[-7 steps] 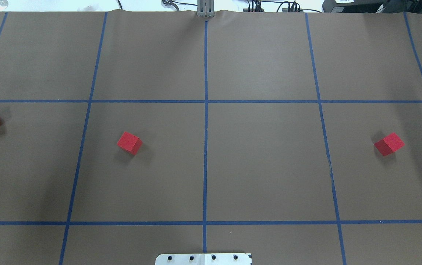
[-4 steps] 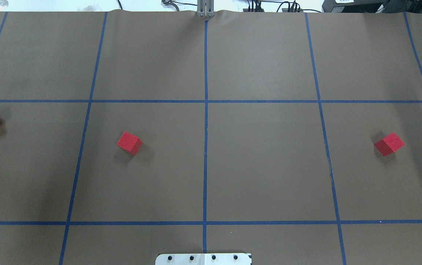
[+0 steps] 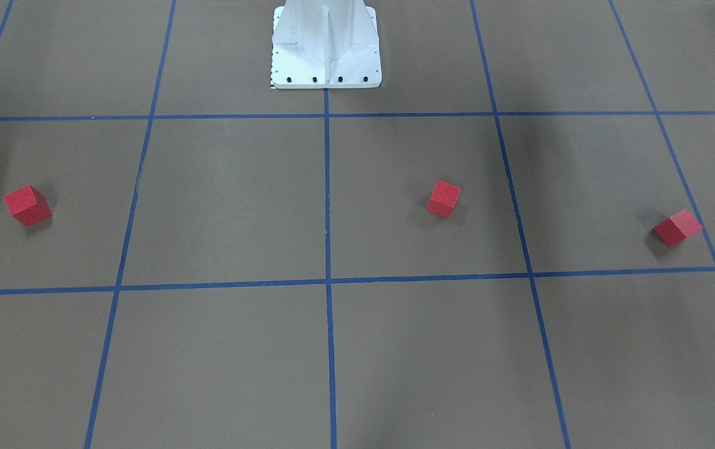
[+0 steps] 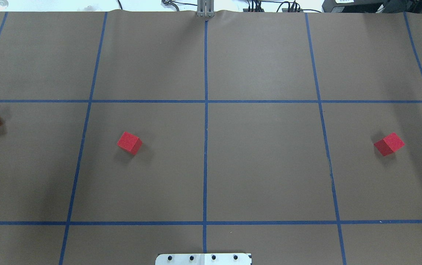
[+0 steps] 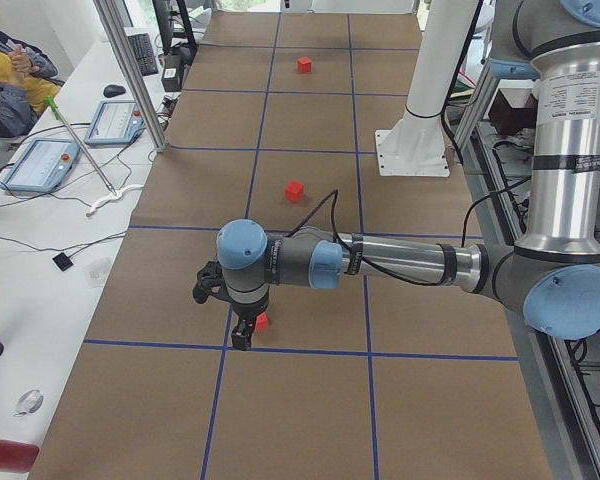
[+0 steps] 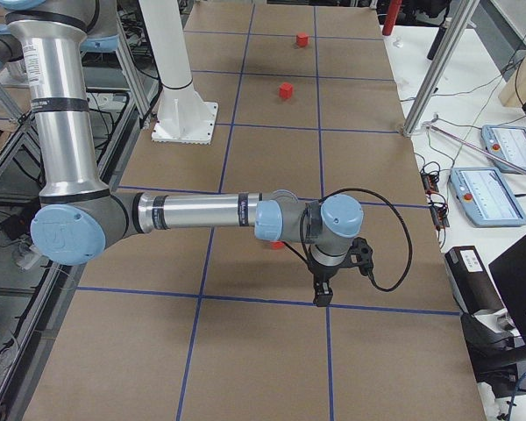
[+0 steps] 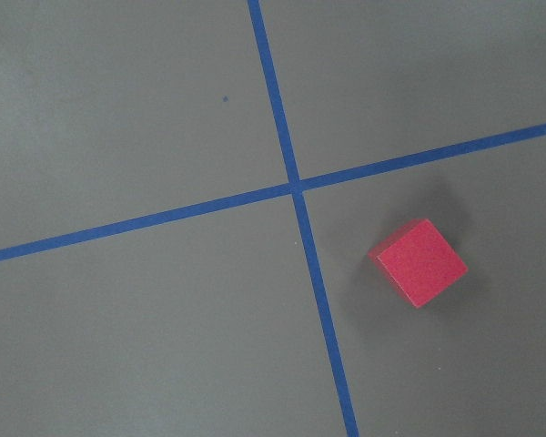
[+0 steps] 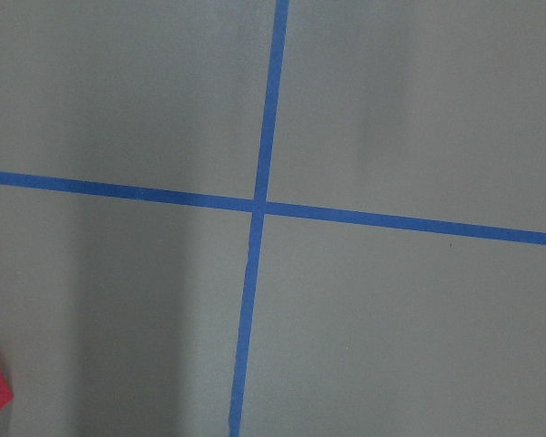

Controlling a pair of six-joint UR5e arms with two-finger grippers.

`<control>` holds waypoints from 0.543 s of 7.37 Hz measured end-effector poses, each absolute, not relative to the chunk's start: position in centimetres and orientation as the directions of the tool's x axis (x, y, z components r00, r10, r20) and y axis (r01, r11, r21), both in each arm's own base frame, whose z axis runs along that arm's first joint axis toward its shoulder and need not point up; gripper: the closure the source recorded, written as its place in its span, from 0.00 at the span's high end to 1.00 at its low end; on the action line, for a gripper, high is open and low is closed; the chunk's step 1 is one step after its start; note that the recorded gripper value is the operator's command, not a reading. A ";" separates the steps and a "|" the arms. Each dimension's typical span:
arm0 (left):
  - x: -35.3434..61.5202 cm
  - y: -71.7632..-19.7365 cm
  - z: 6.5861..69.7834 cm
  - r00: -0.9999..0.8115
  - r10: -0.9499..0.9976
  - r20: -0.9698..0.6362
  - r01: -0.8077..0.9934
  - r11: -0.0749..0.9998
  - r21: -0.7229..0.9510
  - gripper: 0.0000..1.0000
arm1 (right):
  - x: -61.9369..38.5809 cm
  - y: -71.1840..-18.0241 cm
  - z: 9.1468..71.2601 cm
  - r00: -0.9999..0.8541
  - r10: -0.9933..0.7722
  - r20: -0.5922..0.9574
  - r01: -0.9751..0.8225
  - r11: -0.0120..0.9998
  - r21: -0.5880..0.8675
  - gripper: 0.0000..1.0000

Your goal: Form red blocks into L shape at center

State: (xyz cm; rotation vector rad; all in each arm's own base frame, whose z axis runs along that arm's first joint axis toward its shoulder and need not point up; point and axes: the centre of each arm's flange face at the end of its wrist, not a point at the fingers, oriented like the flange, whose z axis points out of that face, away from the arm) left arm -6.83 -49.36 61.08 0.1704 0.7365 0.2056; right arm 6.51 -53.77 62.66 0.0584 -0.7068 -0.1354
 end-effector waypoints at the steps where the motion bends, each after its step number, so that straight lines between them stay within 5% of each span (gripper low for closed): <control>1: -6.9 -49.7 60.8 0.726 0.261 -0.636 -0.126 0.960 0.250 1.00 | 6.5 -54.3 61.9 0.752 -0.192 0.630 0.102 0.979 0.177 0.99; 4: -6.9 -51.3 58.4 0.728 0.352 -0.588 -0.126 0.912 0.390 1.00 | 4.2 -55.8 57.1 0.743 -0.274 0.610 0.077 0.941 0.329 0.99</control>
